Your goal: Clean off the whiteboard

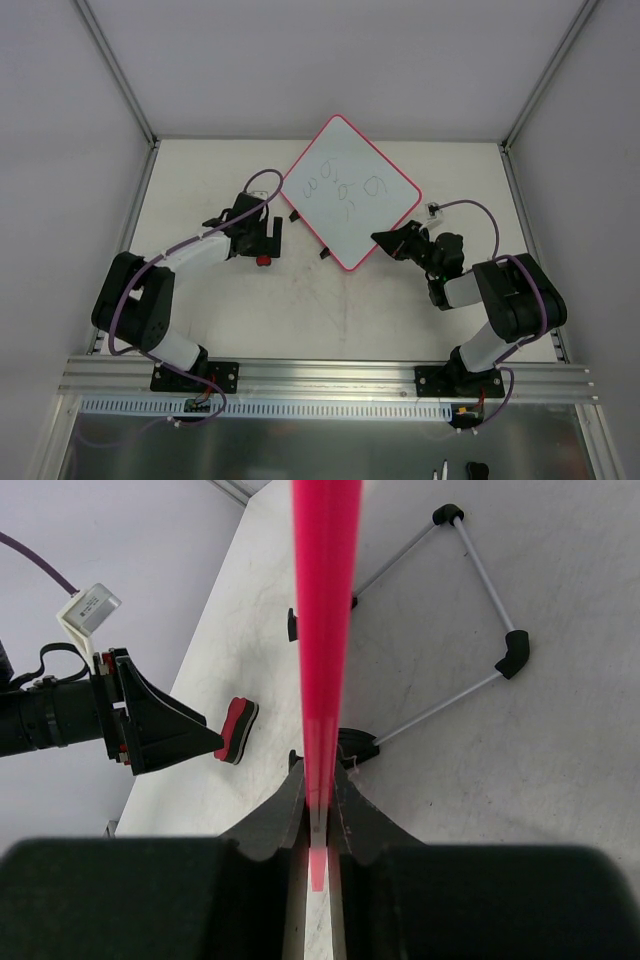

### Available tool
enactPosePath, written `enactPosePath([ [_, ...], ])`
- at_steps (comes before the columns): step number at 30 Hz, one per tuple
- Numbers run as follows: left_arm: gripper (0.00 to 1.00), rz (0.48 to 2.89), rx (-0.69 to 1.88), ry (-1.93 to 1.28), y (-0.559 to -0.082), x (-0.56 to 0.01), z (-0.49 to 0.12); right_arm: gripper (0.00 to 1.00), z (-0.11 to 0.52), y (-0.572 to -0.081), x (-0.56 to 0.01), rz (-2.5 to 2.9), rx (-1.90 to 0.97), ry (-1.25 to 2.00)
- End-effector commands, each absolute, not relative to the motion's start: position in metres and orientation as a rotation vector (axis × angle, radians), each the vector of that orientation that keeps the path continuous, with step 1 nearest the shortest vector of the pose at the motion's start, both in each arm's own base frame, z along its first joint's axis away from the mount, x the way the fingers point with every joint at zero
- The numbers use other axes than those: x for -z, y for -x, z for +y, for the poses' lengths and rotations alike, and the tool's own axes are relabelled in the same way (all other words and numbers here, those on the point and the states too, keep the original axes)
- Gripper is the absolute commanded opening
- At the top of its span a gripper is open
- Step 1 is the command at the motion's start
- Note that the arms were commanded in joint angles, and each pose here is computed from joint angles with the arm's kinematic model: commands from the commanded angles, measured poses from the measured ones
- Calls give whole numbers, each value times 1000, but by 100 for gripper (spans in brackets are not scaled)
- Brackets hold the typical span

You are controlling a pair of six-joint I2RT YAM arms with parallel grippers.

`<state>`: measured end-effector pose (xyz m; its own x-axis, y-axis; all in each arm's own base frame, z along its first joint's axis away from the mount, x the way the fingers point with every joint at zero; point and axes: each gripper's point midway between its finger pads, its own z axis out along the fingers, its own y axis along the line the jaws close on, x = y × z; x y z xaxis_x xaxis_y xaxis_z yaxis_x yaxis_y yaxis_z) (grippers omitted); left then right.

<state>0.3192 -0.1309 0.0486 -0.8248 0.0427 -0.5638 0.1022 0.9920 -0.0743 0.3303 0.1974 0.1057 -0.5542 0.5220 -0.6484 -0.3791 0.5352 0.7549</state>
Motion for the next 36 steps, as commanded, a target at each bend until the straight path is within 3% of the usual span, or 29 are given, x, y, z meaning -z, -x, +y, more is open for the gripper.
enactPosePath([
  [1, 92, 2546, 111, -134, -324, -52, -131, 0, 200, -341, -161, 1553, -1160, 36],
  [16, 78, 2582, 41, -133, -333, -40, -127, 0, 202, -340, -161, 1555, -1173, 43],
  [21, 67, 2608, -12, -122, -338, -36, -124, 0, 201, -341, -161, 1555, -1172, 42],
  [33, 65, 2628, -23, -88, -335, -32, -123, 0, 201, -339, -163, 1551, -1180, 48],
  [36, 56, 2629, -18, -91, -334, -31, -126, 0, 201, -340, -163, 1551, -1180, 48],
])
